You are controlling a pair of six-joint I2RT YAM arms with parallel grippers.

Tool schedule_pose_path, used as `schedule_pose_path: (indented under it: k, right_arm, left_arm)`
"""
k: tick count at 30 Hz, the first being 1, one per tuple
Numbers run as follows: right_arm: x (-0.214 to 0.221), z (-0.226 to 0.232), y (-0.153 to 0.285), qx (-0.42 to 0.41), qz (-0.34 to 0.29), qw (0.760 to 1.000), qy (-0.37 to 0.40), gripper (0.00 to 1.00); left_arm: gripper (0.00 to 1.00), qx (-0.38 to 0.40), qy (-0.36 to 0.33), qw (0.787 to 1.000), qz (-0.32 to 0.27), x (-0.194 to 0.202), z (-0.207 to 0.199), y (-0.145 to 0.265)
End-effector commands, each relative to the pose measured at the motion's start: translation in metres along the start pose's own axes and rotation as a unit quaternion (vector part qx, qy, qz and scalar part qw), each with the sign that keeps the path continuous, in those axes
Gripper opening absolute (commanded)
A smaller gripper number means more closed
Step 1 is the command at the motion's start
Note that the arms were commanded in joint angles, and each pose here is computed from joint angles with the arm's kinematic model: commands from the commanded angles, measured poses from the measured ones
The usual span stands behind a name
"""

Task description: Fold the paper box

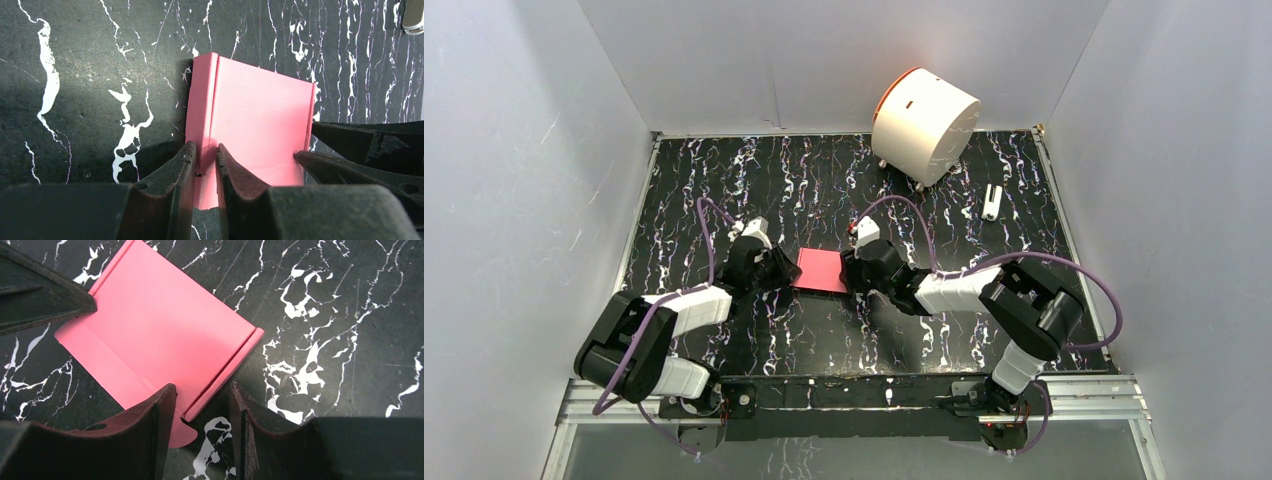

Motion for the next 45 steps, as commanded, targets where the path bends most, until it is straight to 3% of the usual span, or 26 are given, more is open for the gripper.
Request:
schedule_pose_path:
  k: [1,12,17,20,24,31,39,45]
  right_arm:
    - [0.036,-0.012,-0.006,0.018,0.057,0.998,-0.004,0.50]
    - [0.044,0.010,0.010,0.004,0.083,0.996,0.023,0.45]
    - [0.020,0.012,0.025,0.019,0.069,0.996,0.048,0.53]
    - [0.001,0.015,0.032,0.015,0.061,0.993,0.097,0.62]
    - [-0.015,0.020,0.038,-0.017,0.059,0.982,0.176,0.70]
    - [-0.029,0.039,0.043,-0.110,0.046,0.949,0.291,0.84]
    - [-0.019,0.047,0.033,-0.142,0.076,0.929,0.334,0.85]
    - [-0.004,0.032,0.019,-0.106,0.091,0.929,0.343,0.83]
  left_arm:
    - [0.16,-0.050,-0.002,0.996,0.073,0.041,0.029,0.005]
    - [0.12,-0.033,0.009,0.996,0.082,0.059,0.026,0.026]
    - [0.23,-0.043,0.024,0.998,0.033,0.040,0.021,0.044]
    - [0.37,-0.059,0.029,0.998,-0.020,0.016,0.017,0.054]
    - [0.47,-0.068,0.034,0.995,-0.070,-0.008,0.012,0.062]
    - [0.59,-0.054,0.029,0.996,-0.068,-0.021,0.001,0.051]
    - [0.58,-0.012,0.013,1.000,-0.015,-0.013,-0.010,0.032]
    - [0.47,0.008,0.009,1.000,0.029,0.007,-0.008,0.026]
Point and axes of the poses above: each gripper's point midway between its finger pads, its own y axis back along the fingers, its own z axis along the line the jaws close on, x = y × z, the point moved 5 cm from there along y, back along the fingers, and after that the axes turned 6 degrees about -y, right-handed, at the moved point
